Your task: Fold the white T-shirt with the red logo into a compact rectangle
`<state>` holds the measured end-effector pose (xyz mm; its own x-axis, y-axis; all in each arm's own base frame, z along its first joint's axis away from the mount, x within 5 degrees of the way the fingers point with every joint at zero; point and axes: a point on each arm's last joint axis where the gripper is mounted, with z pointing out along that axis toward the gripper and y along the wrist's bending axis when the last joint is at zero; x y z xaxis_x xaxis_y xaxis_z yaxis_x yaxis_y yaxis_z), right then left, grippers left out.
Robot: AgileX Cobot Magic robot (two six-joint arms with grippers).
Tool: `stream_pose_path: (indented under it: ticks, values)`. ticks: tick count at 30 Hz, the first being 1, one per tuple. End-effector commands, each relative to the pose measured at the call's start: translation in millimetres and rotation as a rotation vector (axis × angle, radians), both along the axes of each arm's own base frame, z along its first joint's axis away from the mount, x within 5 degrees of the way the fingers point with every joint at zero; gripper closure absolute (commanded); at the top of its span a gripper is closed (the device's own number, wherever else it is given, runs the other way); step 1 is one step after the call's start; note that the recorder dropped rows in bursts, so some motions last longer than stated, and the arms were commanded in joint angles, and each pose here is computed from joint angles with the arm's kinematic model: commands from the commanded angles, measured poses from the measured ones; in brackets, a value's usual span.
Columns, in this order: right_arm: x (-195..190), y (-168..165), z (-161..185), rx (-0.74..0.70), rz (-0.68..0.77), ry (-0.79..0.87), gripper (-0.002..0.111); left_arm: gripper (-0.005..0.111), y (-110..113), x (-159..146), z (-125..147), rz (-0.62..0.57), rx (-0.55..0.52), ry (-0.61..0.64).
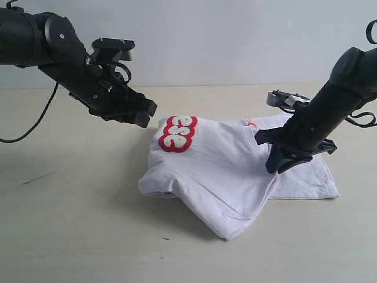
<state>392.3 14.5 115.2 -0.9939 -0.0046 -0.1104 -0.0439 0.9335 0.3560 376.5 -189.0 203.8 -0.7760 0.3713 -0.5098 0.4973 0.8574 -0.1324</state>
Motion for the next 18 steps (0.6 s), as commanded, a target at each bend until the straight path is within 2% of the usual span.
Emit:
stream_pose_path:
  ticks: [1,7,13,18]
  values:
    - [2,0,3,-0.006,0.03,-0.032,0.108,0.053,1,-1,4,0.006,-0.009,-0.005]
    - [3,0,40,-0.015,0.02,-0.139,0.108,0.053,1,0,5,0.008,-0.011,-0.009]
    - [-8,-2,108,-0.055,0.015,-0.326,0.108,0.053,1,0,5,0.009,-0.012,-0.013]
    - [-20,-21,159,-0.274,-0.026,-0.388,0.108,0.053,1,0,5,0.009,-0.012,-0.013]
